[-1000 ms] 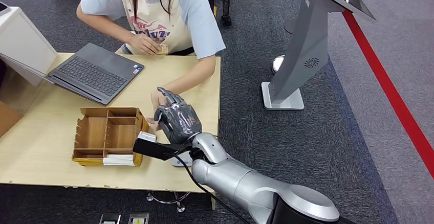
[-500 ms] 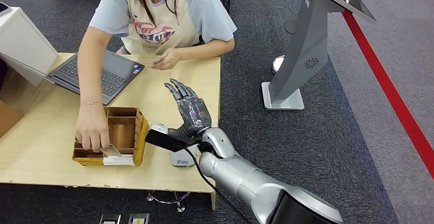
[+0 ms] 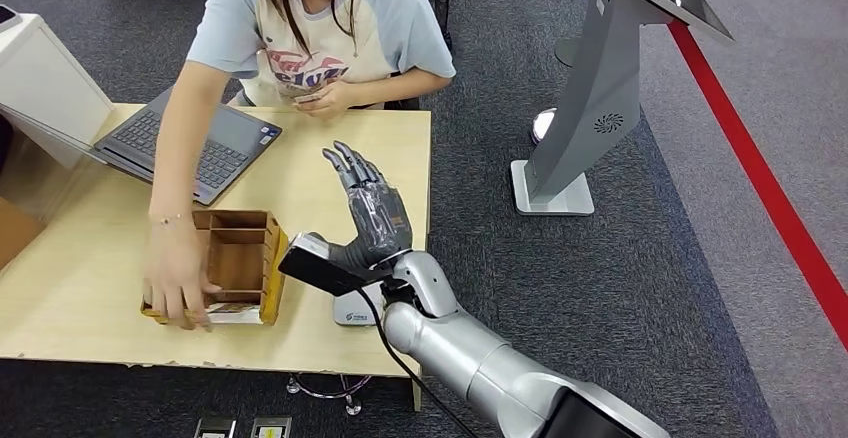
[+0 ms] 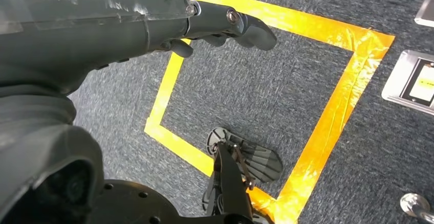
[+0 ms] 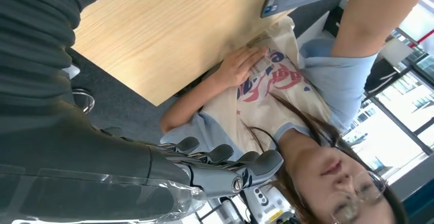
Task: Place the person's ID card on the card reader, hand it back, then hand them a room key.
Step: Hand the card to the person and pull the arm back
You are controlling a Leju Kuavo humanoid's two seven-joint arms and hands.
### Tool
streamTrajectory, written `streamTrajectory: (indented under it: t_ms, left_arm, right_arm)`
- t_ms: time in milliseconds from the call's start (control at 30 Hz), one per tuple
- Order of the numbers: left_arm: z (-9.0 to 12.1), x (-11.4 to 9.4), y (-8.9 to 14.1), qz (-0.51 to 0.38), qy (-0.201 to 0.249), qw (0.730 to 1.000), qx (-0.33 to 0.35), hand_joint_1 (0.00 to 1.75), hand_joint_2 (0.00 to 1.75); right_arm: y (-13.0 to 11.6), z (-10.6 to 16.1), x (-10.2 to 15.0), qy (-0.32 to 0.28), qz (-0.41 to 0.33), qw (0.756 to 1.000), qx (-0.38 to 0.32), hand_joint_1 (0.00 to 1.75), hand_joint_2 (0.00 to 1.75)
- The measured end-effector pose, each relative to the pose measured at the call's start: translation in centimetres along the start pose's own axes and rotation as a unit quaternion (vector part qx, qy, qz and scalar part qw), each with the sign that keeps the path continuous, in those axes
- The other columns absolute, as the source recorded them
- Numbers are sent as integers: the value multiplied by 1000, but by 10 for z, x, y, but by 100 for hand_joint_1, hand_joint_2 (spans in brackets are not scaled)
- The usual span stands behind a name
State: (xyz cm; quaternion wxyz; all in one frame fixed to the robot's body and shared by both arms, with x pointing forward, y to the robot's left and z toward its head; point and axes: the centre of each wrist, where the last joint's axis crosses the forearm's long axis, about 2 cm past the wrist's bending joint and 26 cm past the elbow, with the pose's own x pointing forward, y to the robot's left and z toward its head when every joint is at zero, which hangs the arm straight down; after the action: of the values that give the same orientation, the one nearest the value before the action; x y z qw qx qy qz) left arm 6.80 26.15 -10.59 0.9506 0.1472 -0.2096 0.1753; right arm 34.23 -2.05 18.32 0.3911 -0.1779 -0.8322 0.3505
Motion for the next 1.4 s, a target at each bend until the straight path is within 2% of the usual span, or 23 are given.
streamTrajectory:
  t_ms: [400,533,733,867,1067,1400]
  left_arm:
    - [0,-1,2,48,17,998,43,0,0]
    - [1,-2,2,66,28,996,62,0,0]
    - [2,-2,-2,83,38,993,72,0,0]
    - [2,-2,-3,90,38,993,66,0,0]
    - [2,-1,-4,89,33,994,50,0,0]
    - [2,-1,-4,84,29,995,43,0,0]
  right_arm:
    - [-9,37,25,-52,-33,997,-49,0,175]
    - [-18,48,35,-97,-8,993,-72,0,175]
    - [-34,65,45,-130,73,984,-101,0,175]
    - [-39,75,47,-119,98,986,-71,0,175]
    - [-32,90,51,-118,116,986,-3,0,175]
    - [0,95,69,-187,183,963,70,0,175]
